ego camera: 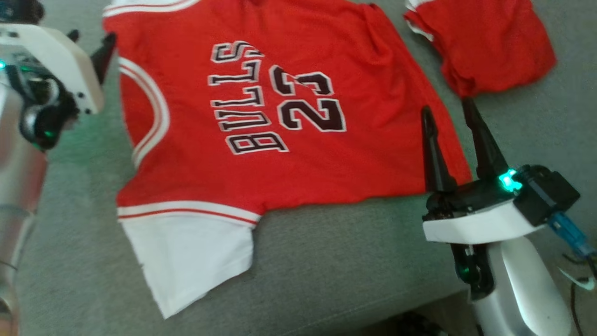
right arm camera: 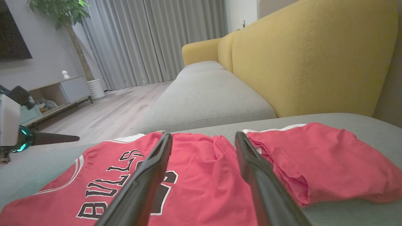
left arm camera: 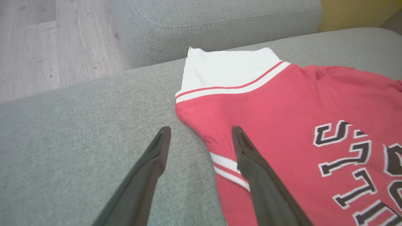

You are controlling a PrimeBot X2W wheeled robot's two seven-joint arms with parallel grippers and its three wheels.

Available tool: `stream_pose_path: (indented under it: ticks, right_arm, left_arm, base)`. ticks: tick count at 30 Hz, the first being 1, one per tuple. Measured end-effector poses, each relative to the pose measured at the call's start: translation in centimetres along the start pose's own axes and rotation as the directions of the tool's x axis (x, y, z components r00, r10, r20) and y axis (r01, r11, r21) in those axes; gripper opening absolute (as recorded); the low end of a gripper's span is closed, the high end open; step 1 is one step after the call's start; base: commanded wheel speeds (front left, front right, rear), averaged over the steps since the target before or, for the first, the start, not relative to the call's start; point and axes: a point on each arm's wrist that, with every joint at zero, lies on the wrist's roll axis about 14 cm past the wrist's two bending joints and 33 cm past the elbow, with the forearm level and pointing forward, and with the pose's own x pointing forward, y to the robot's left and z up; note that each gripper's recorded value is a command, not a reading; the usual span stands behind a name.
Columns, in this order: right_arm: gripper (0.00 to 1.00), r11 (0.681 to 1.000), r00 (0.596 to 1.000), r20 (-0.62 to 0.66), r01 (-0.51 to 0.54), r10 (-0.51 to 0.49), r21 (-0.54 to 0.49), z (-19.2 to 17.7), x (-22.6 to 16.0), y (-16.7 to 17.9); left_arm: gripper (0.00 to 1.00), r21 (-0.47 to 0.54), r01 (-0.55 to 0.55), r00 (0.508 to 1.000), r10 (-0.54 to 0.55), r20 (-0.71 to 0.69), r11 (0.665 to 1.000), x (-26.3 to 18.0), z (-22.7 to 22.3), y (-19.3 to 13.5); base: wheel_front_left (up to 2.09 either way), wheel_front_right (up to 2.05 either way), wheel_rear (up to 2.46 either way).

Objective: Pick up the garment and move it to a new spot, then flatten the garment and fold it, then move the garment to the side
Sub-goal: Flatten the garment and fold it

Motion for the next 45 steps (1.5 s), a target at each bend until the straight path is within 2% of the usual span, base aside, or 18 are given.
stream_pose_path:
  ticks: [12,19,20,22,28,33,41,45]
  right_arm:
    - [1.00,0.996,0.995,-0.043,0.086,-0.086,-0.017,-1.2,-1.1,-2.8]
    - [1.00,0.995,0.993,-0.051,0.102,-0.103,-0.017,-1.5,-1.2,-3.2]
    - [1.00,0.995,0.993,-0.050,0.102,-0.103,-0.017,-1.4,-1.2,-3.2]
    - [1.00,0.995,0.994,-0.047,0.102,-0.102,-0.018,-1.4,-1.2,-3.2]
    - [1.00,0.995,0.994,-0.048,0.096,-0.096,-0.015,-1.5,-1.0,-3.1]
    - [1.00,0.997,0.996,-0.046,0.081,-0.082,-0.011,-1.5,-0.7,-2.6]
    - [1.00,0.999,0.998,-0.037,0.051,-0.052,-0.015,-1.4,-0.2,-1.7]
    - [1.00,0.999,0.999,-0.038,0.037,-0.037,-0.016,-1.5,0.0,-1.3]
  left_arm:
    - [1.00,-0.034,0.025,0.991,-0.029,-0.134,0.999,5.3,-2.5,-0.2]
    - [1.00,0.003,0.010,0.985,-0.010,-0.172,1.000,6.3,-2.5,0.4]
    - [0.45,0.010,0.009,0.984,-0.007,-0.177,1.000,6.4,-2.5,0.4]
    - [0.00,0.015,0.001,0.983,0.002,-0.183,1.000,6.4,-2.5,0.8]
    - [0.00,0.052,-0.033,0.989,0.041,-0.141,0.998,6.4,-2.2,1.9]
    - [0.00,0.099,-0.124,0.986,0.134,-0.097,0.987,5.8,-2.1,4.4]
    - [0.00,0.176,-0.295,0.950,0.308,-0.048,0.939,3.3,-1.4,9.1]
    - [0.00,0.186,-0.358,0.933,0.342,0.114,0.915,2.2,1.9,10.0]
  base:
    - [0.00,0.00,0.00]
    - [0.00,0.00,0.00]
    - [0.00,0.00,0.00]
    - [0.00,0.00,0.00]
    - [0.00,0.00,0.00]
    - [0.00,0.00,0.00]
    - [0.00,0.00,0.00]
    - [0.00,0.00,0.00]
